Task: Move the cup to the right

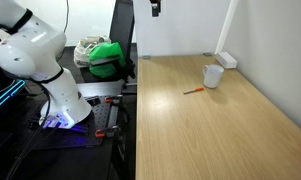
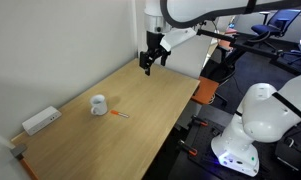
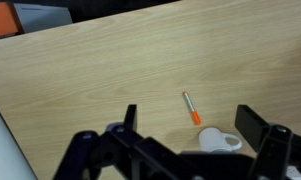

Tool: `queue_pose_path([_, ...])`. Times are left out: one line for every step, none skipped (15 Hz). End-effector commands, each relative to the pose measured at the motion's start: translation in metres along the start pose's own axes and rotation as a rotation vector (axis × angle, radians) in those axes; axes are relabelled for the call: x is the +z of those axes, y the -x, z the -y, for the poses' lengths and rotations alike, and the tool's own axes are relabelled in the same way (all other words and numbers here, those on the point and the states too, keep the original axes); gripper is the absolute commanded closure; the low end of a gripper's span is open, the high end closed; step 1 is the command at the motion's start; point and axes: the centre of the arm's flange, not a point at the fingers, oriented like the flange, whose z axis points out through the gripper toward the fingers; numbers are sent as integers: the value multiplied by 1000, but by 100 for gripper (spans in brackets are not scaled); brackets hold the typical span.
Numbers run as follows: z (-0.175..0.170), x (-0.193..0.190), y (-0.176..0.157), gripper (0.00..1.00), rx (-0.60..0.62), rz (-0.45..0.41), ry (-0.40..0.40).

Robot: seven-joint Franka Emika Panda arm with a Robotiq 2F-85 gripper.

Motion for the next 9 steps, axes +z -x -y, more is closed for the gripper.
queue_pose_path([-12,8,-31,0,-67,-26,-17])
queue_pose_path([-16,12,-41,0,-83,-43,-23])
queue_pose_path([-19,16,-51,0,-91,-63,-25])
queue_pose_path([-22,19,-59,0,-102,-81,-26])
queue_pose_path([-22,24,-70,0,-112,-100,-29])
queue_pose_path([-22,29,-79,0,-118,-117,-25])
queue_pose_path([-21,36,-90,0,-129,-133,-21])
queue_pose_path([-20,41,-97,0,-138,-138,-25])
queue_pose_path([-18,48,-106,0,-144,-151,-19])
